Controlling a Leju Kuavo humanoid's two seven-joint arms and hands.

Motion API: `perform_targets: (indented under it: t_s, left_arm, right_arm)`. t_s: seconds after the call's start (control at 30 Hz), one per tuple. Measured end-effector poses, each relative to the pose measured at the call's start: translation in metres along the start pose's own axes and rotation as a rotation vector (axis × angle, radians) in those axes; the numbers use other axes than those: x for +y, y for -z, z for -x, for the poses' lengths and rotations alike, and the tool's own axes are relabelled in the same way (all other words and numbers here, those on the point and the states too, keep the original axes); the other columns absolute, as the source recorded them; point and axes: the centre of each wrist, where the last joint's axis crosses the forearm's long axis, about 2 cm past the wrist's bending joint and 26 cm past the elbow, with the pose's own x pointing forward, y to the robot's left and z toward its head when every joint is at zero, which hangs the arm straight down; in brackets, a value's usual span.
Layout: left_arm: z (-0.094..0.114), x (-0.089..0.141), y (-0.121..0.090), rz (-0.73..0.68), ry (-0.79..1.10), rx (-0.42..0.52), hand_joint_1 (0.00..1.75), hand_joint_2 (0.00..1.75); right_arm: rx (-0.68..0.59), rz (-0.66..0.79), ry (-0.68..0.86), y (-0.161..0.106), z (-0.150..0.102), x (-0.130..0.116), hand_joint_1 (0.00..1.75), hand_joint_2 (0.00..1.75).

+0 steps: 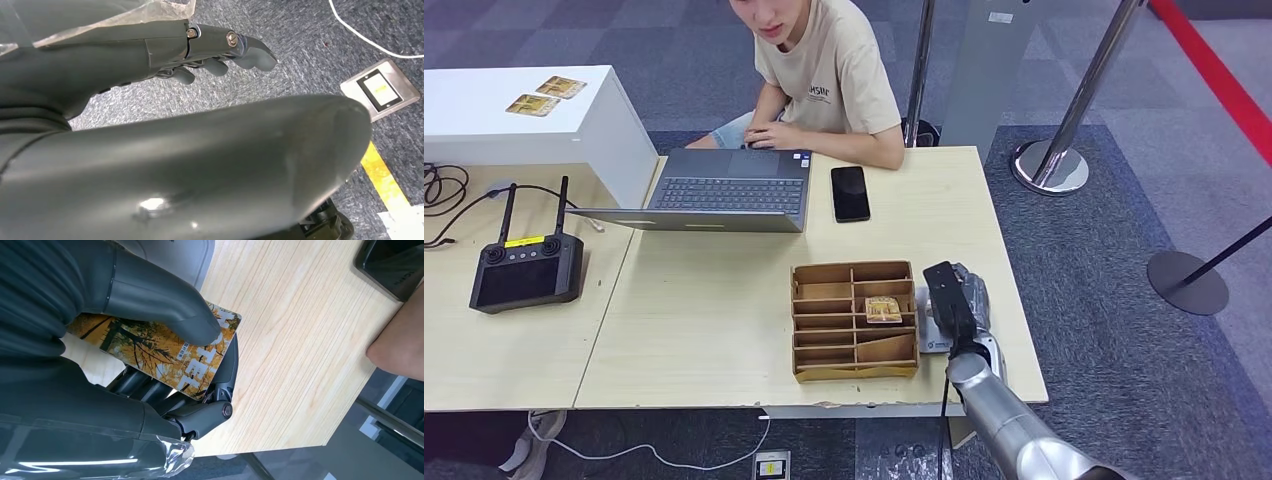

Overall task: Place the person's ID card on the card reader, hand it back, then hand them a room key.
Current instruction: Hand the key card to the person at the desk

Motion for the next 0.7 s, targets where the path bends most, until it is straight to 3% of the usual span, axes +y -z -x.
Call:
perform_targets:
  t_s: [0.27, 0.7]
  left_arm:
    - [0.001, -0.003, -0.001, 0.002, -0.007, 0.003, 0.0, 0.0]
    - [-0.002, -0.011, -0.003, 0.02, -0.01, -0.011, 0.0, 0.0]
  right_arm:
    - [-0.036, 0.007, -0.042, 0.002, 0.002, -0.005, 1.75, 1.75]
    - [-0.09, 0.12, -0.049, 0.026, -0.021, -0.046, 1.75, 1.75]
